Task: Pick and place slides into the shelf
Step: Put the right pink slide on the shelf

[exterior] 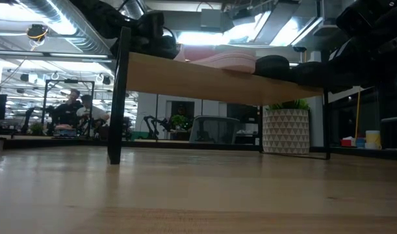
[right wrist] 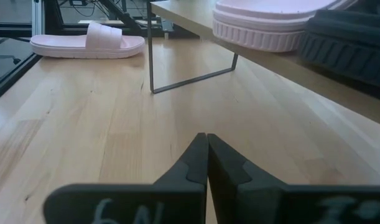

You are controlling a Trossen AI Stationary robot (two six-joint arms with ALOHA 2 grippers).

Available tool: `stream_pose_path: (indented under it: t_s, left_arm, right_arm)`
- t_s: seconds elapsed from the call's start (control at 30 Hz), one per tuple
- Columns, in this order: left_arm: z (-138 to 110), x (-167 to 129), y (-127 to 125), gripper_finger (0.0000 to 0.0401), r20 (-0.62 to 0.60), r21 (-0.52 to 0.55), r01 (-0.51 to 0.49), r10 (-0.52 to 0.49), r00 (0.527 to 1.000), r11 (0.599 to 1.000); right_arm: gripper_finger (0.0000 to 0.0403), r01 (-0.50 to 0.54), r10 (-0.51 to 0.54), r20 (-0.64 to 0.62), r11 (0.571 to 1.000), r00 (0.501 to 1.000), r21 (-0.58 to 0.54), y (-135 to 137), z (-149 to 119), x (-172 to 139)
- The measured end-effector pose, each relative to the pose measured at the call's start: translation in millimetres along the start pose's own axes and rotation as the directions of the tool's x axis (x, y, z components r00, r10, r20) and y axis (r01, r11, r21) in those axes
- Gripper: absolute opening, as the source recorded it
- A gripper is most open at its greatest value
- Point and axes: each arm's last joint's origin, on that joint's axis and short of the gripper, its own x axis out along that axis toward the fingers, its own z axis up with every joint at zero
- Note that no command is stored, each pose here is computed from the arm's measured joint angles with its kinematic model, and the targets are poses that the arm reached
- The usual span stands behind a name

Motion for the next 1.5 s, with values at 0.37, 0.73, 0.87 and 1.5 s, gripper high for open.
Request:
stream_pose_path:
  t_s: [0.37, 0.73, 0.87, 1.5]
  left_arm:
    - [-0.3, 0.0, 0.5, 0.0015, 0.002, 0.002, -0.013, 0.013, 1.0, 1.0]
    - [-0.2, -0.1, 0.6, 0.0016, 0.004, 0.022, -0.016, 0.016, 1.0, 1.0]
    - [-0.1, 0.0, 0.9, 0.0016, 0.007, 0.023, -0.026, 0.026, 1.0, 0.999]
    - [0.8, -0.1, 2.8, 0.0016, 0.034, 0.069, -0.094, 0.092, 0.995, 0.993]
  right_arm:
    - [0.0007, 0.0, 0.0, 0.0, 1.0, 1.0, 0.0, 0.0, 0.0, 0.0]
    - [0.0007, 0.0, 0.0, 0.0, 1.0, 1.0, 0.0, 0.0, 0.0, 0.0]
    - [0.0007, 0.0, 0.0, 0.0, 1.0, 1.0, 0.0, 0.0, 0.0, 0.0]
    - [0.0007, 0.0, 0.0, 0.0, 1.0, 1.0, 0.0, 0.0, 0.0, 0.0]
